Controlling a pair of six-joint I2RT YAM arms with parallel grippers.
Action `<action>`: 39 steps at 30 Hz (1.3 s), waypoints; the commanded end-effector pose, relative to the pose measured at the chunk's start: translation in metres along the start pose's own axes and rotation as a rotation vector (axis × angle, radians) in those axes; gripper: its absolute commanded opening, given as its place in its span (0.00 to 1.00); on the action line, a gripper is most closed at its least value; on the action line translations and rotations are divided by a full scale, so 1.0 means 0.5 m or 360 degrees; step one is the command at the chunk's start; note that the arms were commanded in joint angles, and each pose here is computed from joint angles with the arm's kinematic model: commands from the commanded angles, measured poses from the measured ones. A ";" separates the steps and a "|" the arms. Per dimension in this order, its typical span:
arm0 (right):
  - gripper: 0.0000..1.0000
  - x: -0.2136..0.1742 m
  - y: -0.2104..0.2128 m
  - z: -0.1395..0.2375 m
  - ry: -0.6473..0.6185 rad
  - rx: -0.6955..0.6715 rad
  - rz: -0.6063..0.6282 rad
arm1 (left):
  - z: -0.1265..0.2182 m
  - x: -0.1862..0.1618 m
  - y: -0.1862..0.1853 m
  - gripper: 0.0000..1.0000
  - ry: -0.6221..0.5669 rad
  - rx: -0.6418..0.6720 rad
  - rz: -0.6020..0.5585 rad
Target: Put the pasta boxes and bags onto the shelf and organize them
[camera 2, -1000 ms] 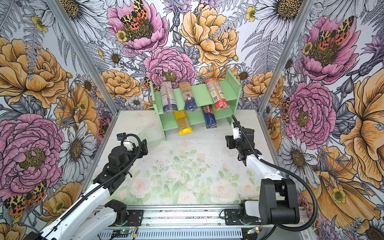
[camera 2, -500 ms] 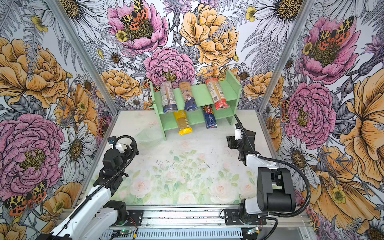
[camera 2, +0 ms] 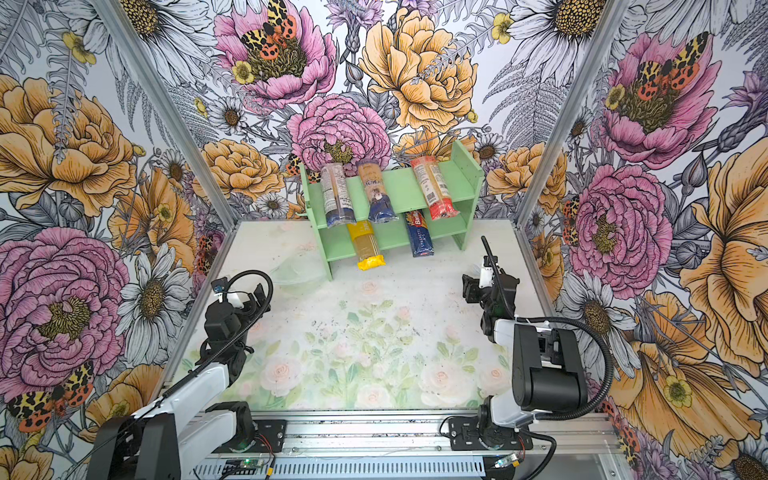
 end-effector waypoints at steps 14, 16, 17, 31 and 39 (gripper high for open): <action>0.63 -0.019 0.027 0.011 -0.0235 -0.0037 0.0173 | -0.044 0.027 -0.035 0.99 -0.0258 -0.0243 -0.0038; 0.64 -0.020 0.027 0.011 -0.0230 -0.0042 0.0170 | -0.048 0.027 -0.036 0.99 -0.0258 -0.0243 -0.0033; 0.64 -0.022 0.027 0.011 -0.0234 -0.0042 0.0169 | -0.049 0.026 -0.035 0.99 -0.0252 -0.0237 -0.0030; 0.67 -0.022 0.027 0.010 -0.0230 -0.0046 0.0170 | -0.022 0.021 -0.034 0.99 -0.0261 -0.0258 0.0008; 0.69 -0.021 0.027 0.010 -0.0230 -0.0045 0.0169 | -0.018 0.020 -0.032 0.99 -0.0267 -0.0253 0.0014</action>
Point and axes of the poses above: each gripper's point midway between its finger pads, its own z axis back along the fingers, its own y axis along the line the jaws close on, x = y × z, the point moved 6 cm from there along z, back along the fingers, and after that the axes turned 15 degrees about -z, right-handed, at the moved point
